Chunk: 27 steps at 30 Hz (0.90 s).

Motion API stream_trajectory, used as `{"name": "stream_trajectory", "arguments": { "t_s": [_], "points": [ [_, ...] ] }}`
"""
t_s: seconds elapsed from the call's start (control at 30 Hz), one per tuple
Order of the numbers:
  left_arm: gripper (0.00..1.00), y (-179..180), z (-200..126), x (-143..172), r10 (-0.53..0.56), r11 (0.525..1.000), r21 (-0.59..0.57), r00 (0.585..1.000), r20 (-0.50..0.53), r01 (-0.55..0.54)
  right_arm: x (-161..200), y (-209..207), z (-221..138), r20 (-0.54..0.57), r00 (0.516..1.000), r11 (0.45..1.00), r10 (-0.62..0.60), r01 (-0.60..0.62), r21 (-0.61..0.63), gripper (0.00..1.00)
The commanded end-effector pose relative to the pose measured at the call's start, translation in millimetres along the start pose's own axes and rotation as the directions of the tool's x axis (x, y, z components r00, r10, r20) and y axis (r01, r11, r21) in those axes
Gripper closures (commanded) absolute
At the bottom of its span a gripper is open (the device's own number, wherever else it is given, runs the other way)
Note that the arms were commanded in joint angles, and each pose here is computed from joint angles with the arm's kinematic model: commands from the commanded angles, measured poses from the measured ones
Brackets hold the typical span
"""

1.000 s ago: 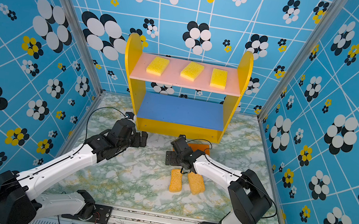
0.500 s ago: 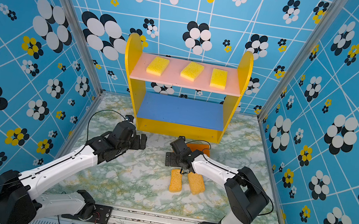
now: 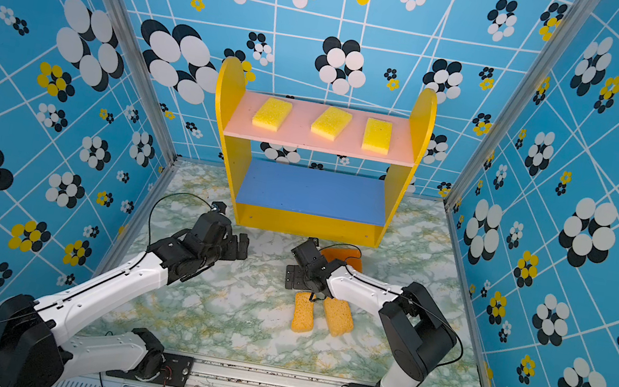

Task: Arrange cleaning sponges on a shelf
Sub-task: Pick up the cleaning sponge at the center of the table.

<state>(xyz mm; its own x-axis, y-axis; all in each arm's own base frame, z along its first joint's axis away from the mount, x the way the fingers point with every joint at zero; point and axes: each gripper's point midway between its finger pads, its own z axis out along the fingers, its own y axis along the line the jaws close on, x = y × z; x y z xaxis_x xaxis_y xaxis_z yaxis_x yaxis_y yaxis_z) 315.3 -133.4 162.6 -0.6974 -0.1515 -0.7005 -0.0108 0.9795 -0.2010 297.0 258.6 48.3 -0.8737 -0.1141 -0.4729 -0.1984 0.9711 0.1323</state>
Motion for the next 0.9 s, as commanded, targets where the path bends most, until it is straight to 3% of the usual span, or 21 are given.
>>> {"name": "stream_trajectory", "arguments": {
  "t_s": [0.0,0.2,0.87],
  "points": [
    [0.01,5,-2,3,-0.021,1.0,0.002,1.0,-0.001,0.021,-4,-4,-4,0.007,1.0,0.999,-0.021,0.02,0.041,0.01],
    [0.01,5,-1,5,-0.028,1.0,0.005,1.0,-0.008,0.028,-9,-8,-11,0.024,0.999,0.999,-0.026,0.025,0.047,0.01],
    [0.01,11,-3,8,-0.033,0.999,-0.008,0.999,-0.01,0.033,0,11,24,-0.048,0.999,1.0,-0.014,0.013,-0.016,0.02]
  ]
}}
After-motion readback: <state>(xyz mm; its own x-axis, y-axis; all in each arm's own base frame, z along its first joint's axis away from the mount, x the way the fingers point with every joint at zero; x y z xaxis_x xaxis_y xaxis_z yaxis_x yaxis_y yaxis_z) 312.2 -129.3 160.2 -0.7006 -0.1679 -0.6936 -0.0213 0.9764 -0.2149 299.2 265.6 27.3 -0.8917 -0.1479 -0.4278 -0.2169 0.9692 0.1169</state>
